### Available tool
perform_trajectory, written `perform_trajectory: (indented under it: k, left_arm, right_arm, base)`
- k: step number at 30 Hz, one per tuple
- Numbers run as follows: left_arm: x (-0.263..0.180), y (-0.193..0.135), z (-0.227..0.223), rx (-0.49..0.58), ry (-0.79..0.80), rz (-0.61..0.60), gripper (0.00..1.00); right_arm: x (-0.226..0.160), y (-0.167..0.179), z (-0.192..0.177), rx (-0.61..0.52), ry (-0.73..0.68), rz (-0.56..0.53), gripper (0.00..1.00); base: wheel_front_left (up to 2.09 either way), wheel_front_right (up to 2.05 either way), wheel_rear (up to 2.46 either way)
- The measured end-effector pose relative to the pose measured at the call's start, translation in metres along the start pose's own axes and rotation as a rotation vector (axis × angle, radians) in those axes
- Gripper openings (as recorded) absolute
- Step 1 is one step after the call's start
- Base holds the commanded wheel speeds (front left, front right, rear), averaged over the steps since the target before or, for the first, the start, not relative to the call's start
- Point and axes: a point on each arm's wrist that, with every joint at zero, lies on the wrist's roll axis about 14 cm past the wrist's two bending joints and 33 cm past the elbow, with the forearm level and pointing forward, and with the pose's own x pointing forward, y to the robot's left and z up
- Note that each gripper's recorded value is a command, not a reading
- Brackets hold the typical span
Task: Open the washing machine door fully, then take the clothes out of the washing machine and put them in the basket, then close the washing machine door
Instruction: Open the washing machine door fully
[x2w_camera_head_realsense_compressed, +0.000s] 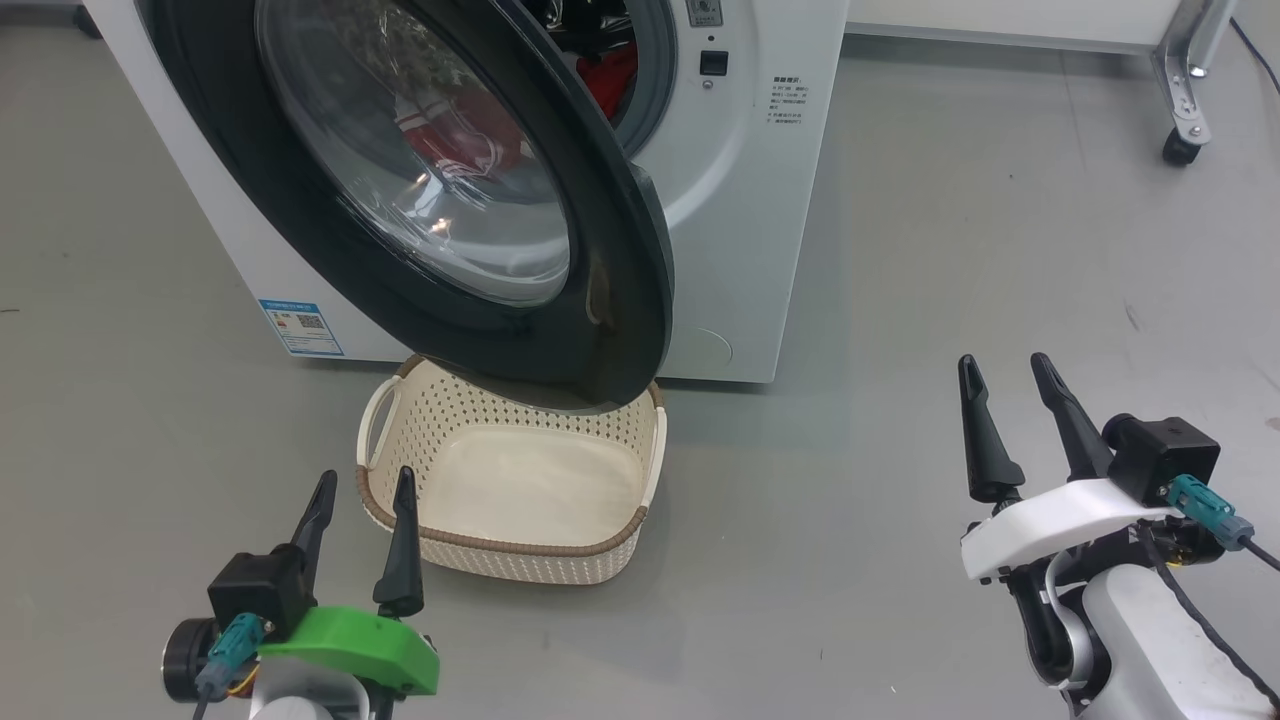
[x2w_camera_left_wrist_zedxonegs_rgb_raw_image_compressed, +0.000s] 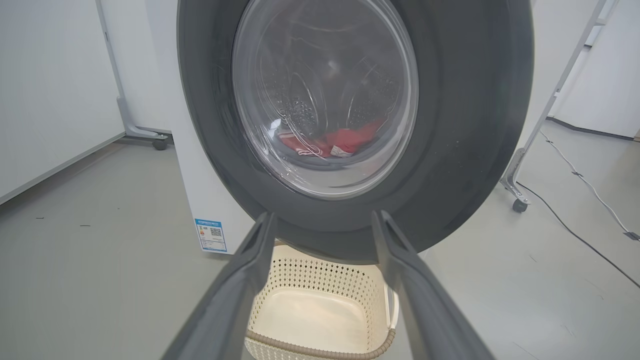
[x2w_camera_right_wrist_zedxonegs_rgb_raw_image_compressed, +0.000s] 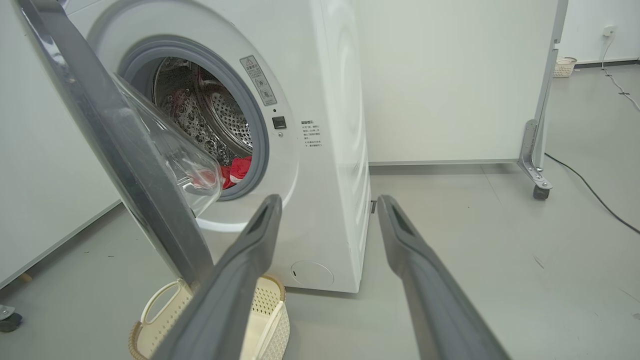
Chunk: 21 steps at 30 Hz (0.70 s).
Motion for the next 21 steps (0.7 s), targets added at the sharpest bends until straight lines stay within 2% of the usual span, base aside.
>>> perform_trajectory:
  k: [21]
  left_arm:
    - [0.002, 0.0, -0.008, -0.005, 0.024, -0.005, 1.0]
  right_arm:
    - [0.009, -0.001, 0.003, -0.001, -0.013, 0.014, 1.0]
  base:
    - [0.0, 0.0, 0.0]
